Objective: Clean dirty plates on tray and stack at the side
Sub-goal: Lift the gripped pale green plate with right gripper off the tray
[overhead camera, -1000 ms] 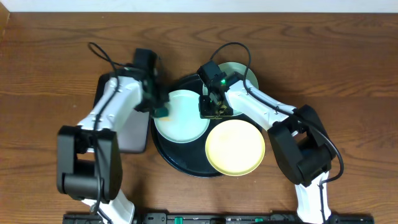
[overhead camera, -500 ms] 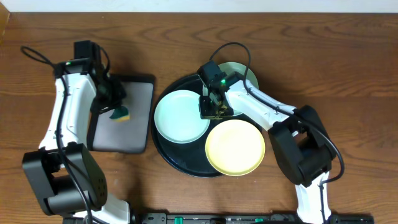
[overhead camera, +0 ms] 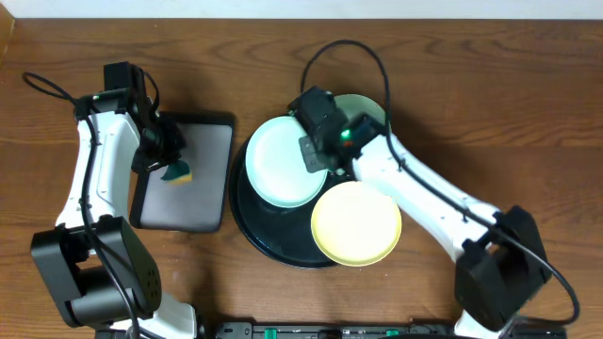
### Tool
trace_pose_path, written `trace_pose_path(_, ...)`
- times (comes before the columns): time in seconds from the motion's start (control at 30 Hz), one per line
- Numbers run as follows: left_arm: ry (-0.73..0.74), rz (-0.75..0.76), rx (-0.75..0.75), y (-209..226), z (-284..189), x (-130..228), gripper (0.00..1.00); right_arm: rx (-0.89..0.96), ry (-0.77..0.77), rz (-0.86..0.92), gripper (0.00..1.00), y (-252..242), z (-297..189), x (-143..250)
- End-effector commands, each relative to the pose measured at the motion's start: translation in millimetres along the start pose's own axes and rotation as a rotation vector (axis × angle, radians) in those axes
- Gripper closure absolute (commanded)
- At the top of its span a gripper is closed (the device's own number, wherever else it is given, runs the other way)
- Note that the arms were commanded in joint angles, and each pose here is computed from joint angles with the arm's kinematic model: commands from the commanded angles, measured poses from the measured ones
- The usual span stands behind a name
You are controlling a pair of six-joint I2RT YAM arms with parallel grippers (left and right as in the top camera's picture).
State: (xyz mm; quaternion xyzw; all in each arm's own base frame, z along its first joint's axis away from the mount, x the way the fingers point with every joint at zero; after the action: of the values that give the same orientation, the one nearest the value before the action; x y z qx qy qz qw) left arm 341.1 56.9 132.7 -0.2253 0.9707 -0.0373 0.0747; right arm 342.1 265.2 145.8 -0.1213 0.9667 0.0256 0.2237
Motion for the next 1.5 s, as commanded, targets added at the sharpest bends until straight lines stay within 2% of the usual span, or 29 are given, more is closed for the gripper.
trace_pose_path(0.0,-0.025,0.021,-0.003,0.0,-5.8,-5.3,0.92,0.208,-0.186,-0.141,0.99,-6.2,-39.1,-18.6)
trace_pose_path(0.2,-0.021,0.02,-0.004,0.4,-4.7,-4.1,0.92,0.525,-0.431,-0.252,0.99,-3.9,-96.8,-29.9)
trace_pose_path(0.4,-0.016,0.02,-0.006,1.1,-1.6,-2.3,0.92,0.73,-0.573,-0.305,0.99,4.2,-131.8,-31.7)
trace_pose_path(0.63,-0.019,0.02,-0.005,1.0,-1.2,-2.9,0.92,0.879,-0.701,-0.248,0.99,4.9,-161.7,-35.2)
trace_pose_path(0.8,-0.022,0.02,-0.004,0.9,-1.2,-3.5,0.92,0.879,-0.704,-0.263,0.99,9.0,-163.5,-37.3)
trace_pose_path(0.97,-0.022,0.02,-0.004,0.9,-1.2,-3.5,0.92,0.755,-0.65,-0.303,0.99,18.1,-146.6,-35.7)
trace_pose_path(1.2,-0.021,0.02,-0.004,0.9,-1.2,-3.4,0.92,0.361,-0.507,-0.238,0.99,34.2,-105.6,-33.7)
trace_pose_path(1.33,-0.021,0.02,-0.004,0.9,-1.2,-3.4,0.92,0.169,-0.437,-0.124,0.99,18.8,-103.6,-41.9)
trace_pose_path(1.47,-0.021,0.02,-0.004,0.9,-1.2,-3.3,0.92,0.003,-0.393,-0.005,0.99,-16.4,-119.0,-54.1)
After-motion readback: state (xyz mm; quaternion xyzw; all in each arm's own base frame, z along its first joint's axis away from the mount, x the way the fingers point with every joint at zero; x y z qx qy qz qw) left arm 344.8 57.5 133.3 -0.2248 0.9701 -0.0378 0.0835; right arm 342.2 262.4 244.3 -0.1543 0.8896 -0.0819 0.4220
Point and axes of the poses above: each gripper's point midway between its finger pads, its own z axis out along the fingers, its own y axis along the line the jaws close on, x = y × z, the point moved 3 cm from there along -z, back along the fingers, and after that the axes turned 3 degrees about z, right-handed, at the moved point
